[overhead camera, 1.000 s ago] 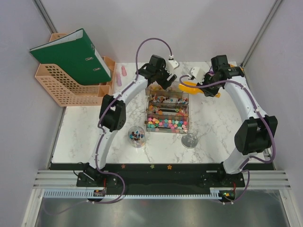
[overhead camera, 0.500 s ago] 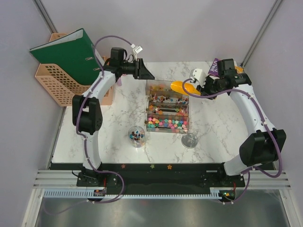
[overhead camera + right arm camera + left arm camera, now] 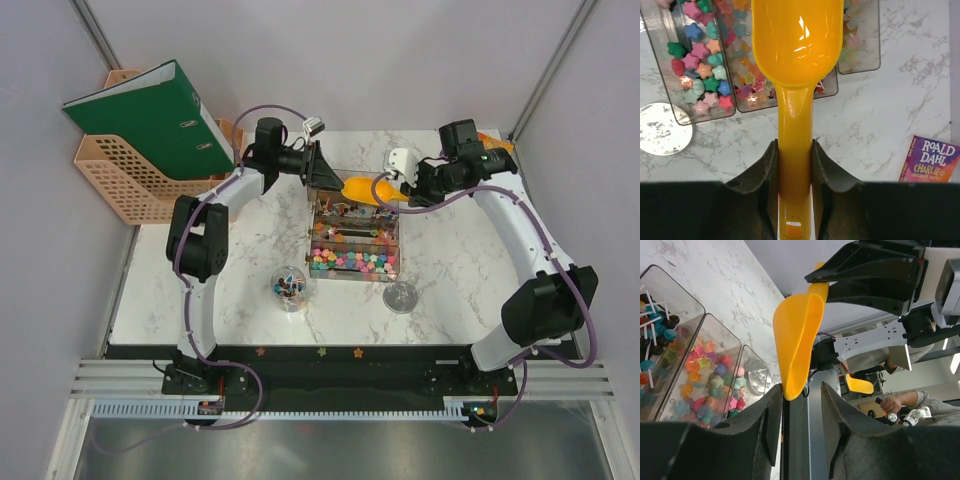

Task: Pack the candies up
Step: Scoop the fake candies from the storage box.

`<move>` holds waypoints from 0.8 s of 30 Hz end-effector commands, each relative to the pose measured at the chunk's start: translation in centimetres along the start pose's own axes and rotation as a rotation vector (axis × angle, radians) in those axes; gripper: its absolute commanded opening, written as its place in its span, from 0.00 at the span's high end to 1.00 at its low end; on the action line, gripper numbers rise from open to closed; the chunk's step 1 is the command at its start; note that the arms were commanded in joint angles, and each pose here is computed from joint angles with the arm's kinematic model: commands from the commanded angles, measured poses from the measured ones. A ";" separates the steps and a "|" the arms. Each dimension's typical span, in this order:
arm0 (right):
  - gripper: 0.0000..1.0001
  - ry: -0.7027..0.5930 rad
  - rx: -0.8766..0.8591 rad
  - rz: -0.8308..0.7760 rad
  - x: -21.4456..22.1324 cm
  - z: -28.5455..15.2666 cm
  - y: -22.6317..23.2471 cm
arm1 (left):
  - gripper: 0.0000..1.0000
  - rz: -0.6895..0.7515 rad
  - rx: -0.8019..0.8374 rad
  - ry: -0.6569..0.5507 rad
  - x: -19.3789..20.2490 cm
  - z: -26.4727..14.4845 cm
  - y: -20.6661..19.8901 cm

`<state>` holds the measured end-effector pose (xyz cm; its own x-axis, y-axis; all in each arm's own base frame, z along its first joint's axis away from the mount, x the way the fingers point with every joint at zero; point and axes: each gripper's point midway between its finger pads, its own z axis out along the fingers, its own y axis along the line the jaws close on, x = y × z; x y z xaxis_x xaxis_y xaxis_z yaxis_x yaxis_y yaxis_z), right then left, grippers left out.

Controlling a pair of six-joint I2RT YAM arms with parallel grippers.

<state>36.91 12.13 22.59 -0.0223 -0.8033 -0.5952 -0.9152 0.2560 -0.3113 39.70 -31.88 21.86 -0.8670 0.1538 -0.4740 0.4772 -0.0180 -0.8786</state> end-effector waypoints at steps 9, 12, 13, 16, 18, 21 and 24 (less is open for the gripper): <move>1.00 0.013 -0.049 -0.071 -1.5 1.2 0.8 | 0.58 0.039 0.034 0.007 -1.0 -0.2 -1.1; 1.00 0.004 -0.046 -0.080 -2.1 1.3 0.7 | 0.60 0.038 0.036 0.012 -0.9 0.0 -1.0; 1.00 0.005 -0.042 -0.078 -2.0 1.4 0.6 | 0.61 0.034 0.035 0.012 -0.8 0.1 -0.8; 1.00 -0.002 -0.039 -0.084 -2.5 1.7 0.5 | 0.63 0.029 0.039 0.020 -0.6 0.4 -0.6; 1.00 -0.005 -0.033 -0.082 -2.7 1.8 0.3 | 0.70 0.029 0.040 0.022 -0.6 0.5 -0.6; 1.00 -0.010 -0.021 -0.080 -3.0 1.8 0.0 | 0.90 0.028 0.049 0.034 -0.3 0.7 -0.7; 1.00 -0.013 -0.015 -0.083 -3.1 1.9 -0.1 | 0.98 0.025 0.057 0.044 -0.1 0.6 -0.7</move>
<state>36.58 14.54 21.39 0.0054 -0.8320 -0.5548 -0.9378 0.1883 -0.2915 40.44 -31.89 20.58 -0.8728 0.1506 -0.4643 0.4669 -0.0199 -0.8841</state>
